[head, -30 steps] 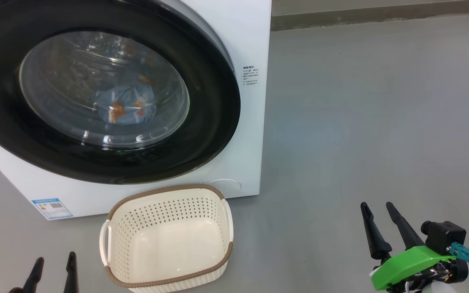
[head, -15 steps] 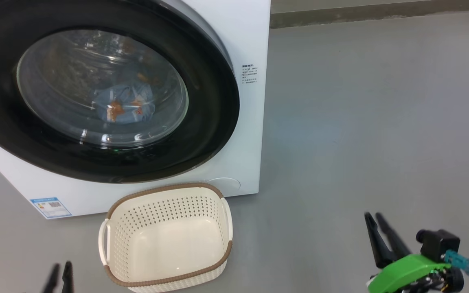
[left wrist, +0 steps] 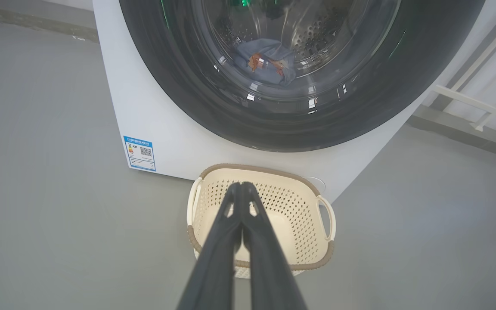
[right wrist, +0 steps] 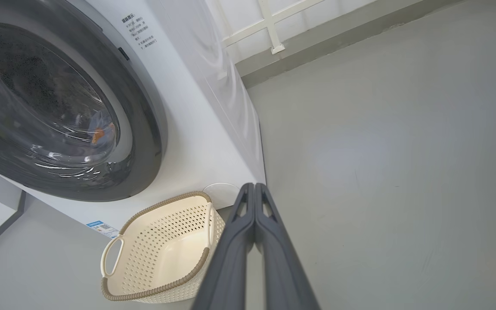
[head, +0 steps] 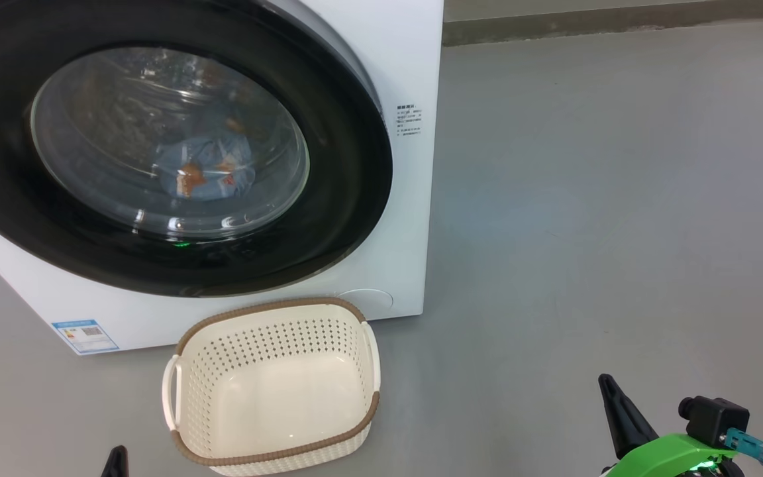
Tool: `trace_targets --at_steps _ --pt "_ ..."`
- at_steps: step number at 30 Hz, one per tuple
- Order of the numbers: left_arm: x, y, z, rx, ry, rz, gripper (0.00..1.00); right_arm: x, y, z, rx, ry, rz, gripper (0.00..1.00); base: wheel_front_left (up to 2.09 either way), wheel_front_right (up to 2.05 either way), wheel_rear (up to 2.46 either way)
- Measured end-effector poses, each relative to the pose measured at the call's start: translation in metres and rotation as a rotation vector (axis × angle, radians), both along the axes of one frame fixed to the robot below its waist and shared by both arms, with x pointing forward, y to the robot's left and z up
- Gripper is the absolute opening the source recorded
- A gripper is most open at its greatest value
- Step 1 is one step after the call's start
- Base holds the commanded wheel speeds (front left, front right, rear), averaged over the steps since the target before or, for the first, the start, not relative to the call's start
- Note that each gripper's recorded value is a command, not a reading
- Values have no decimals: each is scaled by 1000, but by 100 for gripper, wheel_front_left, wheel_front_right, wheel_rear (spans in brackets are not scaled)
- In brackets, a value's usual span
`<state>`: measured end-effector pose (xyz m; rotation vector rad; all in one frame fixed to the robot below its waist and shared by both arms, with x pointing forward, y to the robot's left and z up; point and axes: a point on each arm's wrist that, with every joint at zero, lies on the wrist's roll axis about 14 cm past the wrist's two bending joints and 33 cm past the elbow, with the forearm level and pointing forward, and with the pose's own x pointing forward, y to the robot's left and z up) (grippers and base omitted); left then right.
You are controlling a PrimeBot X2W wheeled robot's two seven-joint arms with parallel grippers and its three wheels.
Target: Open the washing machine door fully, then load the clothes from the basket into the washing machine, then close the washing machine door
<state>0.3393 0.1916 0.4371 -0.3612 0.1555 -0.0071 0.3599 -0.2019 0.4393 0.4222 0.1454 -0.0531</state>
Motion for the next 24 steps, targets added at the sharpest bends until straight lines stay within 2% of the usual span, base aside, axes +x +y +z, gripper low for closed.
trace_targets --at_steps 24 --pt "4 4 0 -243 33 81 0 6 -6 8 239 -6 -71 0 0 0 0"
